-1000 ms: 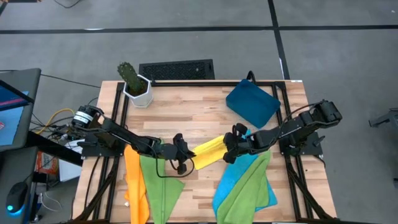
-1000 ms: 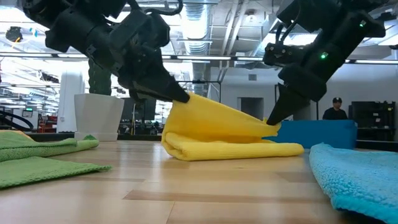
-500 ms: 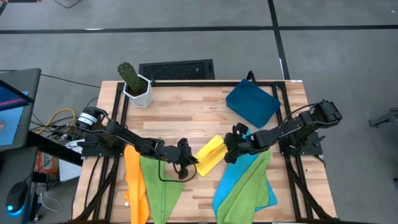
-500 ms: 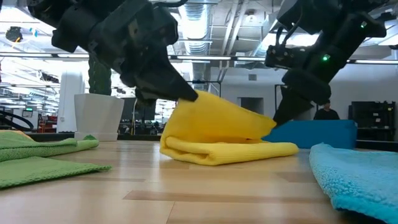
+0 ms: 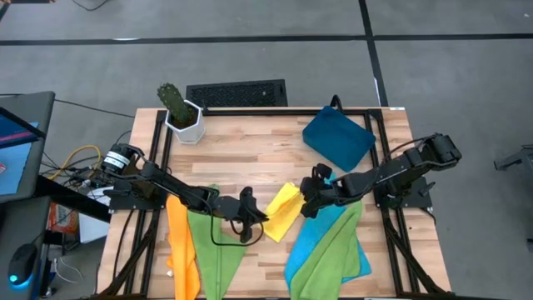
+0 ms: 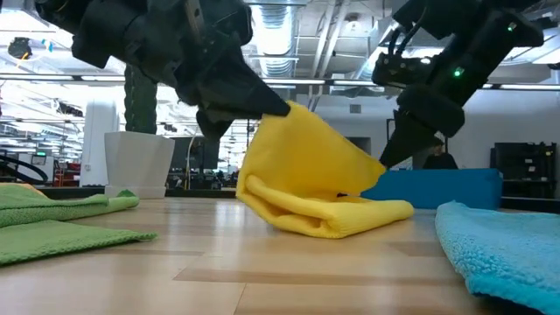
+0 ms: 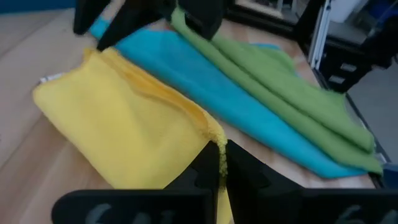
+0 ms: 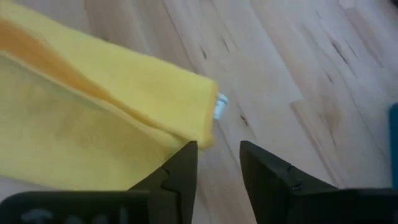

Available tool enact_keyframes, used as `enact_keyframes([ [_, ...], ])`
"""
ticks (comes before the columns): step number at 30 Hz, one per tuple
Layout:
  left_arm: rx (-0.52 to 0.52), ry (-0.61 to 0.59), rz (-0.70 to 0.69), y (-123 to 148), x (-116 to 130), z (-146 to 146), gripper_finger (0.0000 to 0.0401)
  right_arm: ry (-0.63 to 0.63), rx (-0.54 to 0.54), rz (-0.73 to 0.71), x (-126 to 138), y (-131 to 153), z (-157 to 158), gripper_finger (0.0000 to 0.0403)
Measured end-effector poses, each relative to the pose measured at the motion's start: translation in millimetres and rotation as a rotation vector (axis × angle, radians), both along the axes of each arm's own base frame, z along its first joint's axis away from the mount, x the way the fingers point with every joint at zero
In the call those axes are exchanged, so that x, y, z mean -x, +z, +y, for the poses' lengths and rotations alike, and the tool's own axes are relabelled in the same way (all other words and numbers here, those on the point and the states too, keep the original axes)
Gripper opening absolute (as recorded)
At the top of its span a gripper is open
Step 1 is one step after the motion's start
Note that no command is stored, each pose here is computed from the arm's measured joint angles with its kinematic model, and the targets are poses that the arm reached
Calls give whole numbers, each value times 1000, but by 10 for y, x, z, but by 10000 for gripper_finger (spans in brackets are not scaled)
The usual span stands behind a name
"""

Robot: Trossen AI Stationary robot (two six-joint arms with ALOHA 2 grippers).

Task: Fold microfiber towels
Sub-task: Fold the yellow microfiber cloth

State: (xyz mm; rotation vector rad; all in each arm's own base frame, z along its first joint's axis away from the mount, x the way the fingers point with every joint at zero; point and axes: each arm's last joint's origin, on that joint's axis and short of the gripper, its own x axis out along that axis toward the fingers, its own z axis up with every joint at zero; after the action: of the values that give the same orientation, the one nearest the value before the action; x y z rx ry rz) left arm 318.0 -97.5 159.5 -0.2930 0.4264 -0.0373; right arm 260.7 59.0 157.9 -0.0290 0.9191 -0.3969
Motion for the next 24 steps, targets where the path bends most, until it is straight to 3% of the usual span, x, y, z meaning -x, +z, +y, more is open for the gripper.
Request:
enact_keyframes([
  [14,3,-27,30,-136,-71,-32,8,44,-114,-39,162,-58,402,130],
  [24,2,-89,8,-43,-199,-89,8,36,-175,-152,203,-253,482,109],
])
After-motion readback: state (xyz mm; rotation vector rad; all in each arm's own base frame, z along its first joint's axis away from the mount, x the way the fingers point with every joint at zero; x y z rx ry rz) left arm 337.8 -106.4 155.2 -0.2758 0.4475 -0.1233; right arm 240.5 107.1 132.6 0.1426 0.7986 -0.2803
